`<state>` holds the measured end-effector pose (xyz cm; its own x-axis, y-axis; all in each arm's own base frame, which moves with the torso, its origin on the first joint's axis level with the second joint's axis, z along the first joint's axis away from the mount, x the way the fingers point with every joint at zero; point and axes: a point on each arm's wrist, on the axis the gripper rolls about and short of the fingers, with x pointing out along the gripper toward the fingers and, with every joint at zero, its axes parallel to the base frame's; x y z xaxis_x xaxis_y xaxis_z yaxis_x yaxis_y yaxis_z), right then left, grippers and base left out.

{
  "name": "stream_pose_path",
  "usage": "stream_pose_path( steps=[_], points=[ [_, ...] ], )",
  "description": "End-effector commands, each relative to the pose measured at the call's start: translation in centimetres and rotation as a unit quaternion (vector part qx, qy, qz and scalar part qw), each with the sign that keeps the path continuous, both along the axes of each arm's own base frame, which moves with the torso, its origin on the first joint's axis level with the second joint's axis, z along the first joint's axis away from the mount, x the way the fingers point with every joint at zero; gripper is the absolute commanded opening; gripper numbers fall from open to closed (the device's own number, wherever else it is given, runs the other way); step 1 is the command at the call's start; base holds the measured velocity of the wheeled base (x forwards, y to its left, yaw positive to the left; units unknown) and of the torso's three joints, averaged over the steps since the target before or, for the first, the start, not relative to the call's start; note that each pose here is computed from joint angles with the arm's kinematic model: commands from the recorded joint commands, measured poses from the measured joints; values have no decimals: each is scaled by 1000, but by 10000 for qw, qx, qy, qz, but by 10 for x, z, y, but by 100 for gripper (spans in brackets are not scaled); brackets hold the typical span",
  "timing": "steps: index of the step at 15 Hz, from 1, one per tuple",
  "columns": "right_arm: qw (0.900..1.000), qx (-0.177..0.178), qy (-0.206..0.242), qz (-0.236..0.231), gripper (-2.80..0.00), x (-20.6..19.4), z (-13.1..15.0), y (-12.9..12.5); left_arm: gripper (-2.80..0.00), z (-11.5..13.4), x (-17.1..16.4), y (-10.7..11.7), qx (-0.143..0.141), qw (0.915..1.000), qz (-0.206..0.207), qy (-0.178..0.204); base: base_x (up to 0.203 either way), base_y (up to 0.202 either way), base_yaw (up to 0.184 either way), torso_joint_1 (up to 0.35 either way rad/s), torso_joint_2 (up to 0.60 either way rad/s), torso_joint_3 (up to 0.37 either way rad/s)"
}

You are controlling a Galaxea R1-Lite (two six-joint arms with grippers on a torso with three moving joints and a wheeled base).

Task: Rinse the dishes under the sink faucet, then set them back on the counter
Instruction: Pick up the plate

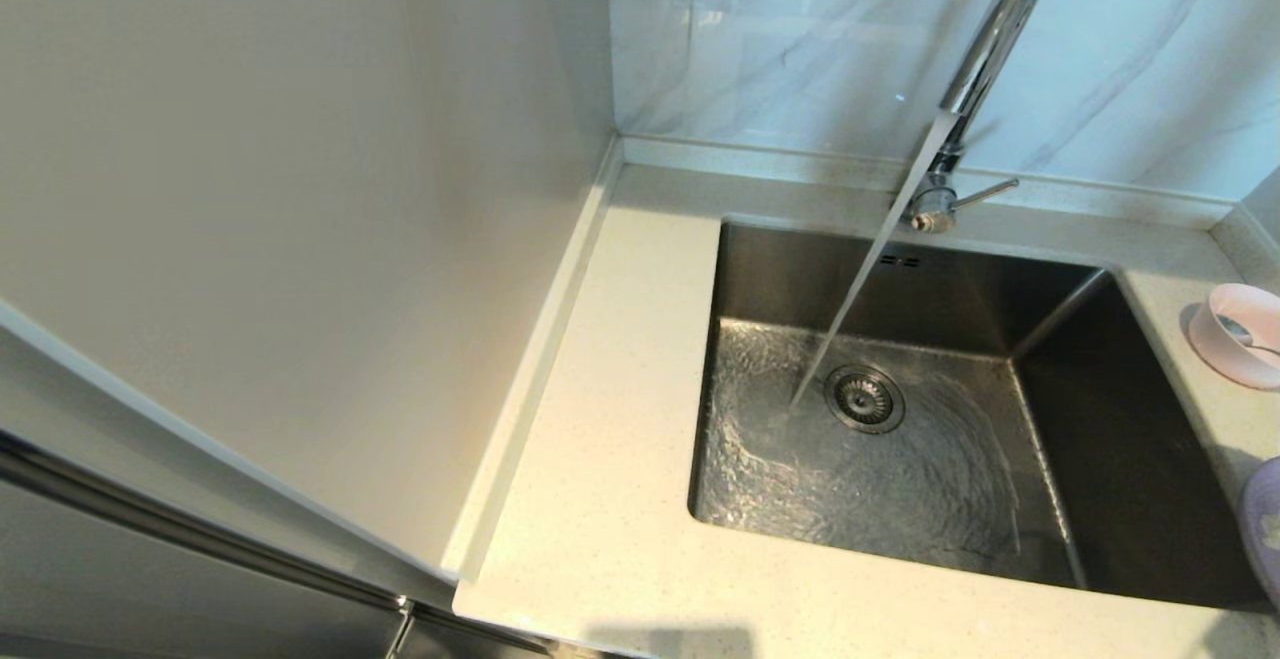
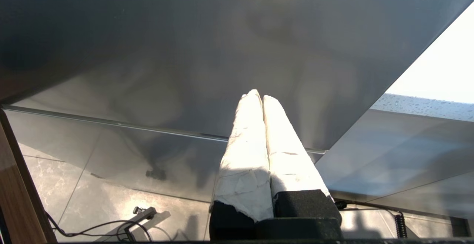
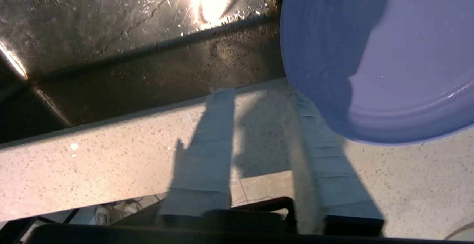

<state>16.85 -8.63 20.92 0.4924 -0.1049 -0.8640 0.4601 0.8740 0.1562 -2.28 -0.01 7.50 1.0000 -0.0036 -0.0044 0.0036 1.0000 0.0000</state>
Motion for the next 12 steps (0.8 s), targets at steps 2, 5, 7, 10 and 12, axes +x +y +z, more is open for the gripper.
stream_pose_path(
  steps=[2,5,7,10,12],
  points=[
    [10000,-30,-69,1,0,3,-1,-2,-280,0,0,0,0,10000,-3,1,0,0,0,0,0,0],
    [10000,-19,-31,14,0,4,-4,-2,-280,0,0,0,0,10000,3,1,0,0,0,0,0,0],
    [9998,-94,-148,19,0,6,-9,-3,-280,0,0,0,0,10000,3,1,0,0,0,0,0,0],
    [9988,-393,-253,139,0,6,-18,-4,-280,0,0,0,0,10000,3,1,0,0,0,0,0,0],
    [9987,-437,-178,185,0,5,-22,-4,-280,0,0,0,0,10000,3,1,0,0,0,0,0,0]
  ],
)
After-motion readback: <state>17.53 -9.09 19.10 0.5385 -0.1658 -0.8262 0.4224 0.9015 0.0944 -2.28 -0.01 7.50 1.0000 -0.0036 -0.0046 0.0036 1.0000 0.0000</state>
